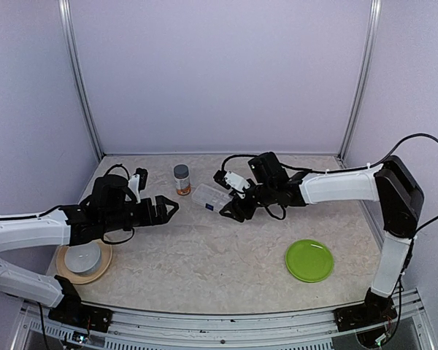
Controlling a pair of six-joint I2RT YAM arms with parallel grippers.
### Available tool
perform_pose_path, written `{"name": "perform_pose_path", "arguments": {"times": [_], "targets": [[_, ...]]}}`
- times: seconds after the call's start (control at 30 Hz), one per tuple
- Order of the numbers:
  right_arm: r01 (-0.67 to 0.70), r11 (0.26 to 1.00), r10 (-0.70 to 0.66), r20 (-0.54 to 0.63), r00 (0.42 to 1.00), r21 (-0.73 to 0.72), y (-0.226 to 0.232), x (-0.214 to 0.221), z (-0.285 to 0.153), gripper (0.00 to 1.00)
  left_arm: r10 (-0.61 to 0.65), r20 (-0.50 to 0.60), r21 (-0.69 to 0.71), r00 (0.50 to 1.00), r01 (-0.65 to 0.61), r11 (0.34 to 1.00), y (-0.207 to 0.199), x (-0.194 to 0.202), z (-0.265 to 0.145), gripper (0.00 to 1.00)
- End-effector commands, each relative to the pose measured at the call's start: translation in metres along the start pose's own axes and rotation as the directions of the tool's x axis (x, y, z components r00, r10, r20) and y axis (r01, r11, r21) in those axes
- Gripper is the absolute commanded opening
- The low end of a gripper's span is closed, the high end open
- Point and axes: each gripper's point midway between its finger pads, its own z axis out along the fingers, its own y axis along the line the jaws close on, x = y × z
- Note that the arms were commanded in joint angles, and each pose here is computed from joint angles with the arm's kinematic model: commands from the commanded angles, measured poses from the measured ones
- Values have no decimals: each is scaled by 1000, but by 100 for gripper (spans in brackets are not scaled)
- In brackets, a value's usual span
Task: Sort the pills into containers
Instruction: Pick up the pill container from the center of the board, then pick up the lid of the pill container from the pill container.
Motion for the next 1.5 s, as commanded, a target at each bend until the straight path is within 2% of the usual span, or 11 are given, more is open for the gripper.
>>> {"name": "perform_pose_path", "arguments": {"times": [0.0,0.27,0.6,0.9,1.17,1.47], "targets": [[-88,995,85,46,995,54,7,-15,-21,57,-32,0,113,999,32,993,-19,4,2,99],[-222,975,222,112,969,-14,34,-28,-58,52,-7,-25,295,1000,14,955,-67,15,10,99],[-316,947,321,173,931,-56,53,-38,-93,51,7,6,525,1000,-9,851,-135,11,9,98],[-357,932,363,196,911,-65,64,-38,-102,51,-55,27,615,998,27,788,-163,0,7,98],[-398,917,396,215,893,-38,60,-36,-108,51,-98,-17,597,995,89,797,-164,9,19,97],[-406,913,404,226,887,-40,61,-38,-110,51,-114,-38,654,993,110,748,-179,10,23,87]]}}
